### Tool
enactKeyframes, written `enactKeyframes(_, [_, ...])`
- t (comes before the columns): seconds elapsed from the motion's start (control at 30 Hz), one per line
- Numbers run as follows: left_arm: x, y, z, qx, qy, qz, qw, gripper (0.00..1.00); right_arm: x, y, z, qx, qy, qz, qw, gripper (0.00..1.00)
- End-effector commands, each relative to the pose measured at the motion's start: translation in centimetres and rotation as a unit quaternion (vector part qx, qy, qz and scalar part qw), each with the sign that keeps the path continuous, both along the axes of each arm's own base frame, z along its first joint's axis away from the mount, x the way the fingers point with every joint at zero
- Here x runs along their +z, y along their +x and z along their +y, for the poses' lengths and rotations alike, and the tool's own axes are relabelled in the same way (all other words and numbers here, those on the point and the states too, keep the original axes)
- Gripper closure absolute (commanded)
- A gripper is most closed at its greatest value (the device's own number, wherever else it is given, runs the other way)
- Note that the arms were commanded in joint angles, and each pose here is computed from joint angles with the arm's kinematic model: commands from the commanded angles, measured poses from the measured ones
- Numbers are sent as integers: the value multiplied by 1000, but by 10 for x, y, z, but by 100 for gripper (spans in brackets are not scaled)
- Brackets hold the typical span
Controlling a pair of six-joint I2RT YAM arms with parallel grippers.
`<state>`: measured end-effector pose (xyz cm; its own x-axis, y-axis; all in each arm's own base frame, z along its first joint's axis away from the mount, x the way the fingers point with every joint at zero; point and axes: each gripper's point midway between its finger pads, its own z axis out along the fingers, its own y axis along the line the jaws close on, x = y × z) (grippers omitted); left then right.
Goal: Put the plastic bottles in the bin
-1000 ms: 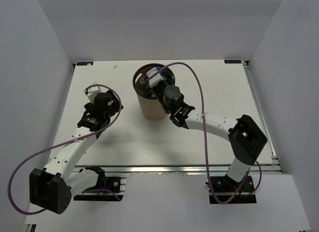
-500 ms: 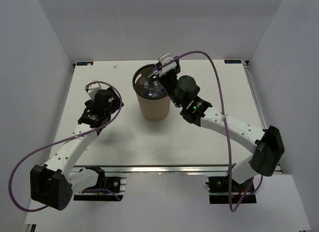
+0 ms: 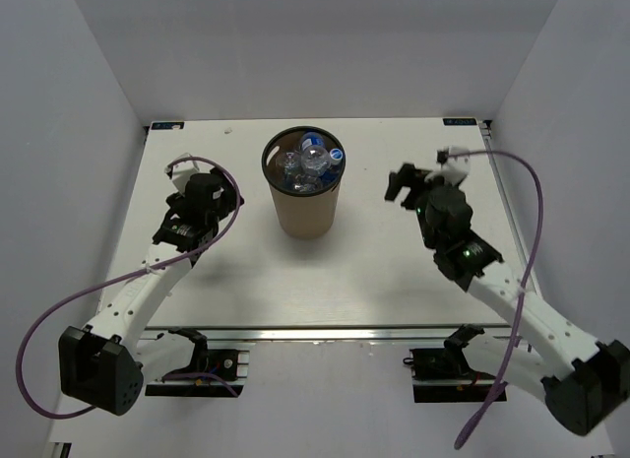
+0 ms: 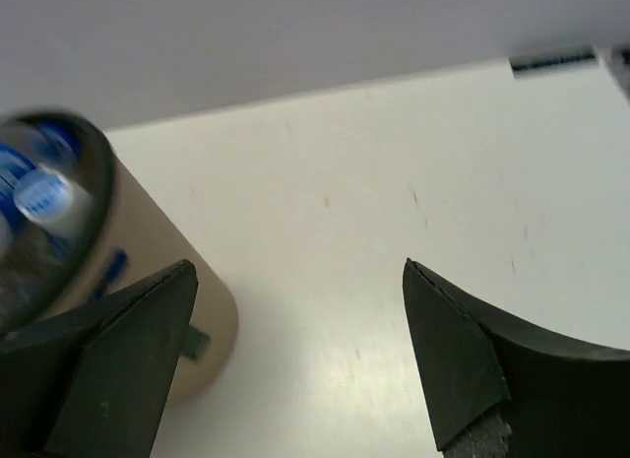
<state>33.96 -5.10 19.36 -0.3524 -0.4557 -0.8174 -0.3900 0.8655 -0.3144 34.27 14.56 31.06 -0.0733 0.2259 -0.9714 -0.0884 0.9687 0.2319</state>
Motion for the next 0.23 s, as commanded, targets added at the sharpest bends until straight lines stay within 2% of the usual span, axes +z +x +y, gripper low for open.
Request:
enactKeyframes(0.0, [14, 10, -1, 3, -12, -31, 999, 2, -38, -30, -31, -65, 75, 32, 995, 11])
enactKeyframes(0.03, [13, 12, -1, 6, -13, -28, 999, 2, -52, -34, -34, -66, 67, 41, 995, 11])
enactKeyframes(0.2, [18, 14, -4, 11, -27, -30, 999, 2, -58, -40, -52, -95, 42, 42, 994, 11])
